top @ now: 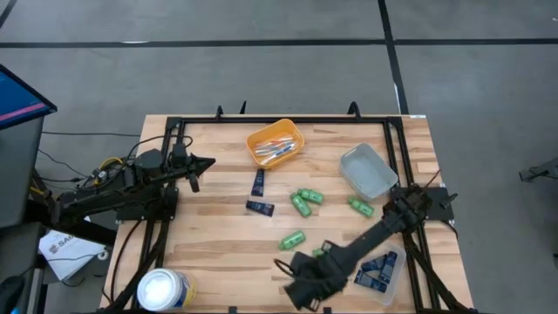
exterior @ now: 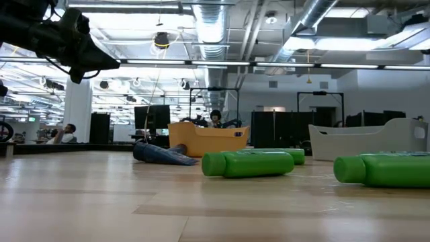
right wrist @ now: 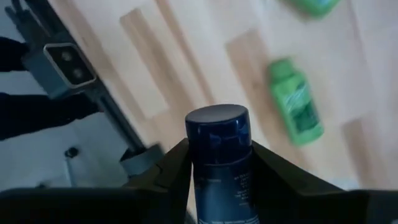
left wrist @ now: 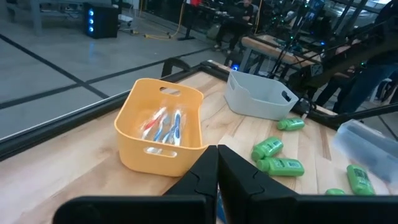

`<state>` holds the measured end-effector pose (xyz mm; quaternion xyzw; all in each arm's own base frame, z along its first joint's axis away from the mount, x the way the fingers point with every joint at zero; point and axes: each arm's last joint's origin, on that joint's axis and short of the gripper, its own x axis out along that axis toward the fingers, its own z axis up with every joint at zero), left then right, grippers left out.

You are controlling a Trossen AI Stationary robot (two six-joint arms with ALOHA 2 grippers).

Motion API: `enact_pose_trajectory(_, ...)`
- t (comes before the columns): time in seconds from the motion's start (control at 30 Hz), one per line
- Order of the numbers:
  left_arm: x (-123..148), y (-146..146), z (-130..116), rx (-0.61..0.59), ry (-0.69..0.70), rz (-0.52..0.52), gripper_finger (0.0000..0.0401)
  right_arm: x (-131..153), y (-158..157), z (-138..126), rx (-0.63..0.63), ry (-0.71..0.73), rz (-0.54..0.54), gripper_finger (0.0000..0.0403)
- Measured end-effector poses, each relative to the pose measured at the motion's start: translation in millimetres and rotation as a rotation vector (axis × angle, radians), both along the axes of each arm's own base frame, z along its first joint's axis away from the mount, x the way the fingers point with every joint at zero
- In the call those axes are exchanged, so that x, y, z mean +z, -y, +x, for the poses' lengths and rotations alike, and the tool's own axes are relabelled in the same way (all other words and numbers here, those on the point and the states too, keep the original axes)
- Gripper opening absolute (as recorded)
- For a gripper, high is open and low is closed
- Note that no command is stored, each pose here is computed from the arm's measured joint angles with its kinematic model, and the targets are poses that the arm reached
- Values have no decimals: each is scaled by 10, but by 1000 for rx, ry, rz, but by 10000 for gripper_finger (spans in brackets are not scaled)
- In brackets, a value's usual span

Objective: Pick & Place Travel size toiletries
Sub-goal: Put the dark blue shave cream into the transparent bin

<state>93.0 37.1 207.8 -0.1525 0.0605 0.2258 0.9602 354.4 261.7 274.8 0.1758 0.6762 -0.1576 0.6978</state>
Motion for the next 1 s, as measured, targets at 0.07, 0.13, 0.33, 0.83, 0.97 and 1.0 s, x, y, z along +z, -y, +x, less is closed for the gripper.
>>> enact_pose_trajectory(0.07, 1, 0, 0, 0, 1, 0, 2, 0, -98, -74, -33, -3, 5, 124)
enact_pose_trajectory(0.13, 1, 0, 0, 0, 1, 1, 2, -2, -186, -145, -64, -7, 9, 124)
enact_pose_trajectory(0.33, 6, 0, 1, 0, 5, 5, 2, 58, -347, -385, -103, -11, 16, 127)
enact_pose_trajectory(0.83, 13, -2, 2, 5, 12, 6, 2, 124, 504, -1725, -780, -15, -13, 126)
enact_pose_trajectory(0.97, 13, -3, 1, 6, 13, 6, 2, -169, 560, -1705, -925, -91, 92, 126)
enact_pose_trajectory(1.0, 13, -3, 1, 9, 12, 6, 2, -250, 576, -1682, -937, -128, 105, 126)
